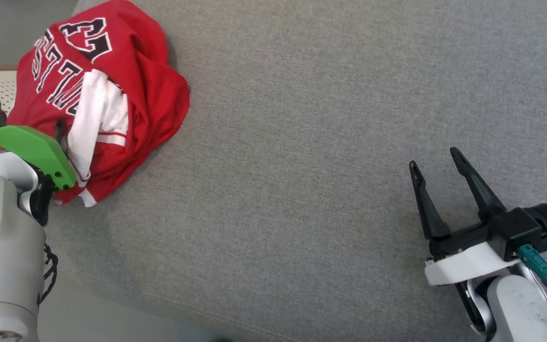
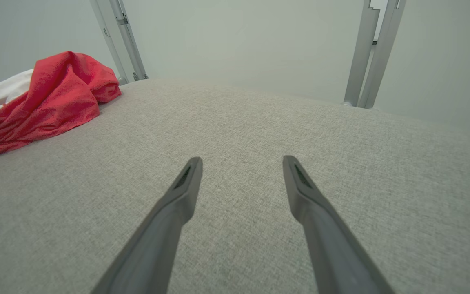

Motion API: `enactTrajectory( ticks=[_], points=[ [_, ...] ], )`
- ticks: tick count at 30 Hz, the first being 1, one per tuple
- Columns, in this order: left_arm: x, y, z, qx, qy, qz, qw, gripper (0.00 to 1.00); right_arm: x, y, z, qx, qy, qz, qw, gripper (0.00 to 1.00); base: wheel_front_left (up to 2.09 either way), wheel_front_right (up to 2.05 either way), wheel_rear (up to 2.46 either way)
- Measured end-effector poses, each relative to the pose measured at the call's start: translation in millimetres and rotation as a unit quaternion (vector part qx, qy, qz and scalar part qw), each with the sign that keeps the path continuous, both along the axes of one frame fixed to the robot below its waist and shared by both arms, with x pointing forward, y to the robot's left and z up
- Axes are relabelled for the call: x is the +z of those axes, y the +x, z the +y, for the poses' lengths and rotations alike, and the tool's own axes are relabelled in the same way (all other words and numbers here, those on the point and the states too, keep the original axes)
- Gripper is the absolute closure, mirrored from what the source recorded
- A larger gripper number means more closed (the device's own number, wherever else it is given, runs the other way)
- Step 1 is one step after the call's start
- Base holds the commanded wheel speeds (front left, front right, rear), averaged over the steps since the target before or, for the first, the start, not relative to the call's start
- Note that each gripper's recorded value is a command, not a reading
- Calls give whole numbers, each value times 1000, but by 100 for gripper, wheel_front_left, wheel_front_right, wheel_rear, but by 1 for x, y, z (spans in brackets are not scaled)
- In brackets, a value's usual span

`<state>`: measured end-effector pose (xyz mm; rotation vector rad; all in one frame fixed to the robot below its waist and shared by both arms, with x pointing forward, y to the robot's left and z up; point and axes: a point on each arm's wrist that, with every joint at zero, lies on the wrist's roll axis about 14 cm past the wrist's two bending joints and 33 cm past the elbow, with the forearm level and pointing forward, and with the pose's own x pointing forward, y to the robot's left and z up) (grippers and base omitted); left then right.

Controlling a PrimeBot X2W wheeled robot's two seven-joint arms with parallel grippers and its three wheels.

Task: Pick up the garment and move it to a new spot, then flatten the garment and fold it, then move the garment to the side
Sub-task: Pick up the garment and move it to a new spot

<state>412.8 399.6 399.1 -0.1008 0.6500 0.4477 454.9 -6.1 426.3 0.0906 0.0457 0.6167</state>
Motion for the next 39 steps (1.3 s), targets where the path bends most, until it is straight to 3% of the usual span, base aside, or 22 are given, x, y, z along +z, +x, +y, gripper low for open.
enactTrajectory(
  ticks=[6, 7, 8, 13, 21, 25, 30, 35, 39],
  points=[
    [-33, 3, -9, 6, -14, 21, 1000, 2, -20, 5, -11, -16, -5, 21, 1000, 0, 0, 0, 0],
    [-36, 3, -10, 7, -13, 20, 1000, 55, -23, 5, -13, -18, -6, 24, 1000, 0, 0, 0, 0],
    [-38, 4, -10, 6, -11, 18, 1000, 99, -26, 5, -15, -20, -7, 27, 999, 0, 0, 0, 0],
    [-36, 13, -12, -14, 17, -9, 1000, 100, -31, 7, -19, -27, -9, 32, 999, 0, 0, 0, 0],
    [50, 49, 8, -80, 132, -126, 980, 100, -10, 4, -7, -27, 15, 23, 999, 0, 0, 0, 0],
    [127, 72, 3, -118, 196, -218, 949, 100, 4, -5, 0, -25, 29, 20, 999, 0, 0, 0, 0],
    [212, 78, -18, -166, 261, -308, 900, 100, 23, -18, 1, -27, 32, 9, 999, 0, 0, 0, 0],
    [267, 80, -60, -218, 285, -376, 854, 100, 39, -33, -8, -41, 35, -1, 999, 0, 0, 0, 0],
    [292, 90, -106, -261, 261, -420, 829, 100, 51, -43, -23, -61, 37, -10, 997, 0, 0, 0, 0]
  ],
)
